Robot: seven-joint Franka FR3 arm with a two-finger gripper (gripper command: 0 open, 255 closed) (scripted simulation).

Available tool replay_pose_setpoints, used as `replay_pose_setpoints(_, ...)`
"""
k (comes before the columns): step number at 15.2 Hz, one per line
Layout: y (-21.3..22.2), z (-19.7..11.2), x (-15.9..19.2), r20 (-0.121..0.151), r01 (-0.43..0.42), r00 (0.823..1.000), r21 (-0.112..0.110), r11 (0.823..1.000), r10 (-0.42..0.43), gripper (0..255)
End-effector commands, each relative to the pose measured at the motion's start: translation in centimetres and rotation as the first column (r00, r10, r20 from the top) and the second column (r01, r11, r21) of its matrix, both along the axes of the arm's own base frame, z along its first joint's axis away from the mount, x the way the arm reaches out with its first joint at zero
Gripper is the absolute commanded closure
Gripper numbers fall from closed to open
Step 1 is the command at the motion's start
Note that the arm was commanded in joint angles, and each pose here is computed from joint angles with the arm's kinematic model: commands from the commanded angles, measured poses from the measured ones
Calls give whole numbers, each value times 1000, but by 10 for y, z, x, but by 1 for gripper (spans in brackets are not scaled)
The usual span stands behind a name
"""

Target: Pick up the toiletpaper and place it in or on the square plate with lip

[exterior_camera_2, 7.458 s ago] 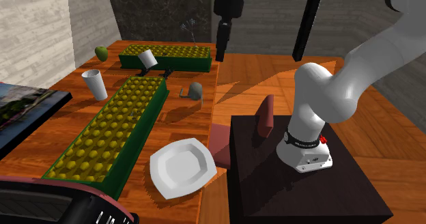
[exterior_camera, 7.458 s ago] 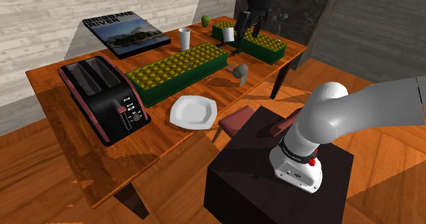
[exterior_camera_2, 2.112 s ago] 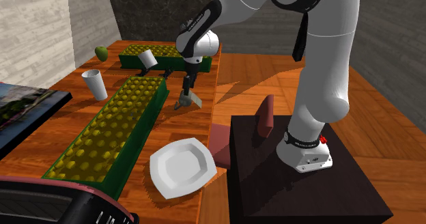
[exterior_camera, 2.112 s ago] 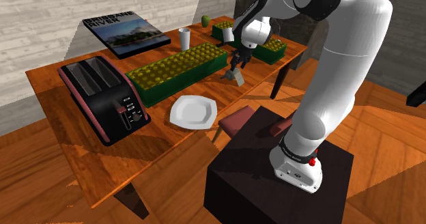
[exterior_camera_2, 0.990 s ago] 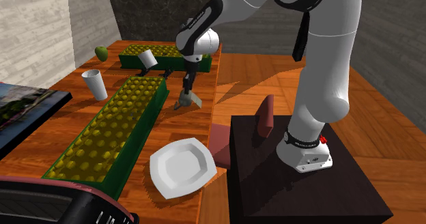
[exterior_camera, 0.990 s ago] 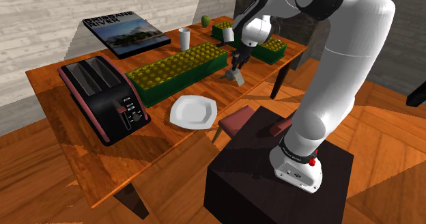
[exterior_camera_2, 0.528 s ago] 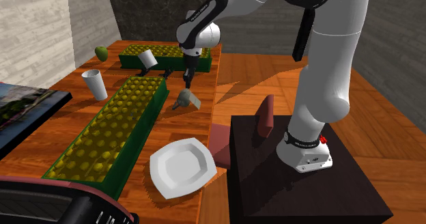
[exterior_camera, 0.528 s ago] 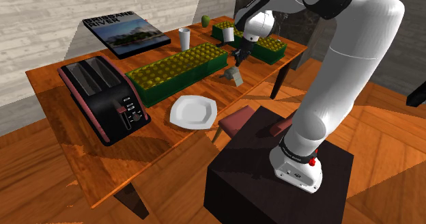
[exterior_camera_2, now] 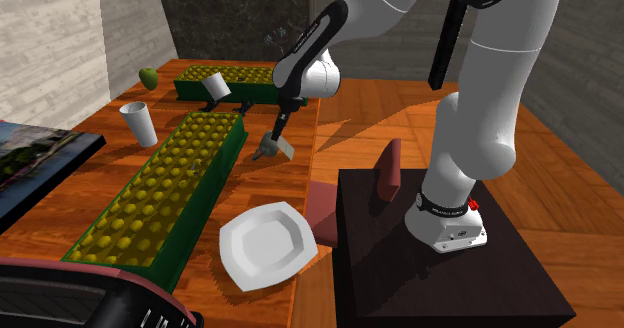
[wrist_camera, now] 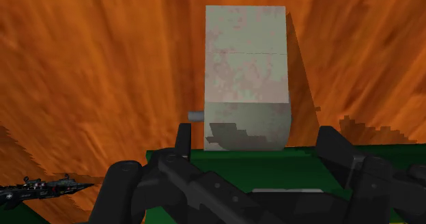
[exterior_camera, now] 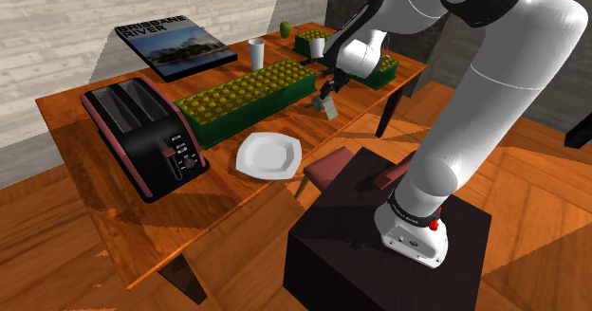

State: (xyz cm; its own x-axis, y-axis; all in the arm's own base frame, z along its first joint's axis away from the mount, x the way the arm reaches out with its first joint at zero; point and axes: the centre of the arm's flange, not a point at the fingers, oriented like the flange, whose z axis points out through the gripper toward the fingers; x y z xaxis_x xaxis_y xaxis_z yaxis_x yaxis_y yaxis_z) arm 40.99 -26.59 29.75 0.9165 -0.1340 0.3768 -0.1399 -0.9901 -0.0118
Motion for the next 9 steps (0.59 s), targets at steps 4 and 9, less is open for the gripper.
replay_pose_setpoints(4,0,-17,6,3,1,1000,-5,1000,-1,0)
replay_pose_setpoints(9,0,-17,6,3,1,1000,-5,1000,-1,0)
